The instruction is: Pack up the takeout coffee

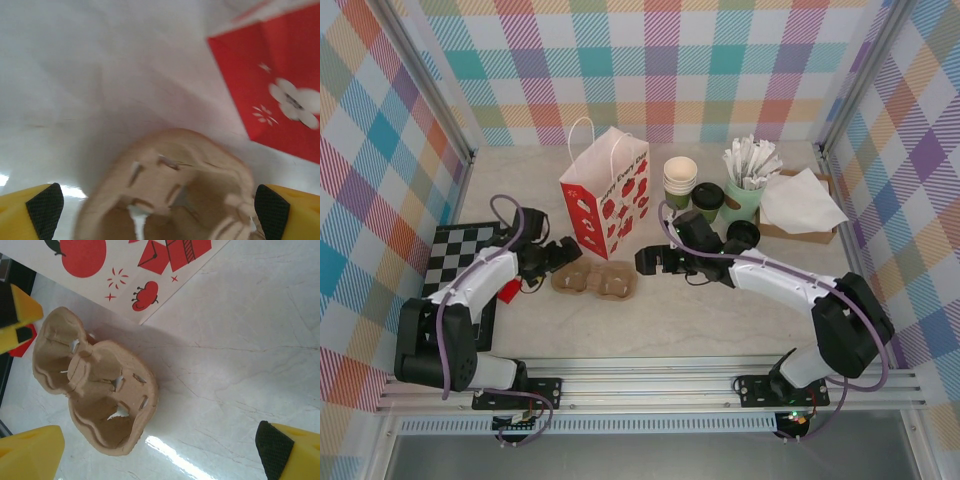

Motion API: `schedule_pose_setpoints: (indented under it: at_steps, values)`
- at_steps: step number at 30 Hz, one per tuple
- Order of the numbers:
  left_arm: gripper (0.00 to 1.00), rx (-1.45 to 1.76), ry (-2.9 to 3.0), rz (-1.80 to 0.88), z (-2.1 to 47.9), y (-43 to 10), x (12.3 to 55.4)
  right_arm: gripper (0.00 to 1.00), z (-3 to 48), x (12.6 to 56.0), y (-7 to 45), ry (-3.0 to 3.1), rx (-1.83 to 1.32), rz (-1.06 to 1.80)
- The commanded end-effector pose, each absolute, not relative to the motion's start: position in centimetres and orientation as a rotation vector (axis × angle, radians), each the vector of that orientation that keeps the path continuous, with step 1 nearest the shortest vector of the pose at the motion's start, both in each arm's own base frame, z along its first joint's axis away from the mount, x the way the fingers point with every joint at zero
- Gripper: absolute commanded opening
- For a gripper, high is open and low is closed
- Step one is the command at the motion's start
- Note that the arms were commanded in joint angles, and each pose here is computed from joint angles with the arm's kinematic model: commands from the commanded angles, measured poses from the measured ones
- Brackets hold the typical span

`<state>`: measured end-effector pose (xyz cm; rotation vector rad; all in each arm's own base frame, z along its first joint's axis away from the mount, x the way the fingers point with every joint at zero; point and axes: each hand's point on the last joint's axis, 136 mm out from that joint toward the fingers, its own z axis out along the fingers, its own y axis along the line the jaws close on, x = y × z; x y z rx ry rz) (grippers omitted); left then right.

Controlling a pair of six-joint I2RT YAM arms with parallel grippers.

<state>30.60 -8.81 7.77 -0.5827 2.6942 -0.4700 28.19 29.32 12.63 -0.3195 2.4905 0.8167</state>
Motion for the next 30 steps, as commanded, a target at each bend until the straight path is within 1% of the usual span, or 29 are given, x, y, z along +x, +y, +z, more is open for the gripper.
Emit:
schedule_pose_setpoints:
  at_steps: [1, 6, 12, 15, 16, 17, 18, 19, 20, 22, 23, 26, 28, 30]
  values:
    - [1.0, -0.433, 2.724, -0.533, 6.5, -11.3, 29.3, 1.0, 14.3, 28.4, 28.8, 2.415, -0.345, 0.81]
    - [1.0, -0.308, 2.735, -0.648, 6.4, -15.4, 27.1, 1.0, 13.6, 27.3, 26.4, 2.455, -0.309, 0.724]
    - [1.0, -0.092, 2.682, -0.776, 9.4, -22.1, 26.1, 1.0, 14.2, 26.7, 25.2, 2.469, -0.255, 0.716]
    - [1.0, 0.013, 2.642, -0.9, 10.9, -25.2, 25.5, 1.0, 13.5, 26.7, 24.4, 2.567, -0.066, 0.68]
    - [1.0, 0.048, 2.65, -0.891, 10.9, -25.4, 25.1, 1.0, 13.1, 26.6, 24.5, 2.603, -0.015, 0.679]
    - [1.0, 0.053, 2.65, -0.857, 10.9, -25.1, 25.0, 1.0, 12.9, 26.3, 25.1, 2.627, -0.012, 0.693]
    - [1.0, 0.019, 2.681, -0.767, 10.2, -23.6, 24.7, 0.98, 12.8, 26.0, 26.0, 2.644, -0.042, 0.696]
    - [1.0, -0.019, 2.673, -0.675, 10.0, -22.1, 24.7, 0.98, 12.4, 25.7, 26.5, 2.676, -0.064, 0.642]
    - [1.0, -0.067, 2.651, -0.606, 10.2, -20.8, 24.9, 0.97, 12.0, 25.6, 26.6, 2.707, -0.073, 0.548]
    - [1.0, -0.192, 2.567, -0.516, 11.5, -17.9, 25.1, 0.94, 10.8, 25.5, 25.3, 2.772, 0.017, 0.281]
    - [1.0, -0.25, 2.532, -0.475, 12.0, -16.6, 25.1, 0.94, 10.3, 25.4, 25.1, 2.798, 0.042, 0.231]
    - [1.0, -0.456, 2.448, -0.314, 13.1, -12.2, 24.8, 0.92, 8.5, 25.3, 25.7, 2.84, 0.083, 0.232]
    - [1.0, -0.595, 2.411, -0.197, 13.2, -9.5, 24.5, 0.9, 7.9, 25.5, 26.6, 2.854, 0.044, 0.263]
    - [1.0, -0.712, 2.396, -0.094, 12.8, -7.3, 23.9, 0.84, 7.2, 25.7, 27.3, 2.884, -0.003, 0.245]
